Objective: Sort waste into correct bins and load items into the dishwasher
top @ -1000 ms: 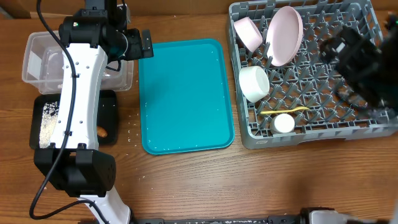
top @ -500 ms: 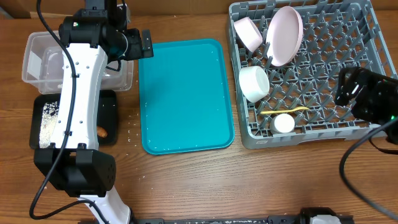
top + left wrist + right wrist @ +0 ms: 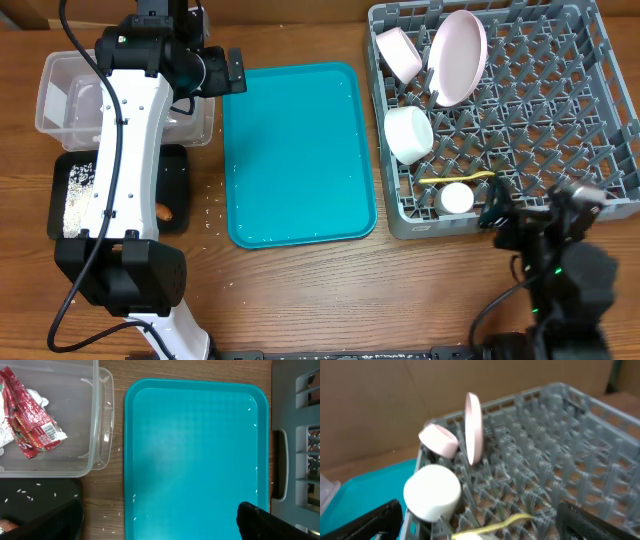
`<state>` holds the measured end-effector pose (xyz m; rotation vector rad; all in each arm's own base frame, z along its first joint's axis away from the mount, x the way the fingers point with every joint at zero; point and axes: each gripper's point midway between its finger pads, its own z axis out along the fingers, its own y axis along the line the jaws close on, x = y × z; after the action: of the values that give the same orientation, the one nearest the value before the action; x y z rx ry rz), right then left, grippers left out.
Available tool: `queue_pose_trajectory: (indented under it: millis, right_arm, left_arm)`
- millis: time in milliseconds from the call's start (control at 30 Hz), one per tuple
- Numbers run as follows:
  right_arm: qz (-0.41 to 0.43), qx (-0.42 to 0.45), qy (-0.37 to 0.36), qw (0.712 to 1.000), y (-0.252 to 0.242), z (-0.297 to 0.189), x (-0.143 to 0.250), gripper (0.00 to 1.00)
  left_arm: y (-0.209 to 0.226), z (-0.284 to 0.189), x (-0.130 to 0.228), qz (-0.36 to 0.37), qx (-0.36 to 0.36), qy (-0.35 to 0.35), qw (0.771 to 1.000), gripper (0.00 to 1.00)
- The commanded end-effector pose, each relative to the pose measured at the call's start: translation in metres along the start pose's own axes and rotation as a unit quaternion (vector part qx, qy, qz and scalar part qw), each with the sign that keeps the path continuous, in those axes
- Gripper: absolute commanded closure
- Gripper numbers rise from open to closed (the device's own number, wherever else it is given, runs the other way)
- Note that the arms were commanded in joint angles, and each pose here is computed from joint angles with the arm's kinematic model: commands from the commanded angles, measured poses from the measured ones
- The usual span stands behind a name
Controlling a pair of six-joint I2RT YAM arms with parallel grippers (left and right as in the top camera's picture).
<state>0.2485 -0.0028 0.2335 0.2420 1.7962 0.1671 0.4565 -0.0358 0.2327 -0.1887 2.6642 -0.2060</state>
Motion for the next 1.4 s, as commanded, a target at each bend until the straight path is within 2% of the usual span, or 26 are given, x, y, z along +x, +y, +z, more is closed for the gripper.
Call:
queue_pose_trajectory:
  millis: [0,267,367,1233,1367]
  right_arm:
    - [-0.001,-0.029,-0.039,0.999,-0.001,0.001,0.025,0.00]
    - [-0.001,-0.034,-0.086,0.996,-0.013,0.013,0.063,0.00]
    - [0.000,-0.043,-0.105,0.994,-0.010,0.012,0.059,0.00]
    - [0.002,-0.043,-0.100,0.994,-0.010,0.013,0.062,0.00]
    - [0.002,-0.043,-0.100,0.994,-0.010,0.013,0.062,0.00]
  left_arm:
    - [0.005,0.002,0.000,-0.006,-0.003,0.002,1.000,0.00]
    - [0.005,0.002,0.000,-0.006,-0.003,0.002,1.000,0.00]
    - [0.005,0.002,0.000,-0.006,-0.003,0.002,1.000,0.00]
    - [0.005,0.002,-0.001,-0.006,-0.004,0.002,1.000,0.00]
    - [0.017,-0.009,-0.004,-0.005,-0.041,-0.016,0.999,0.00]
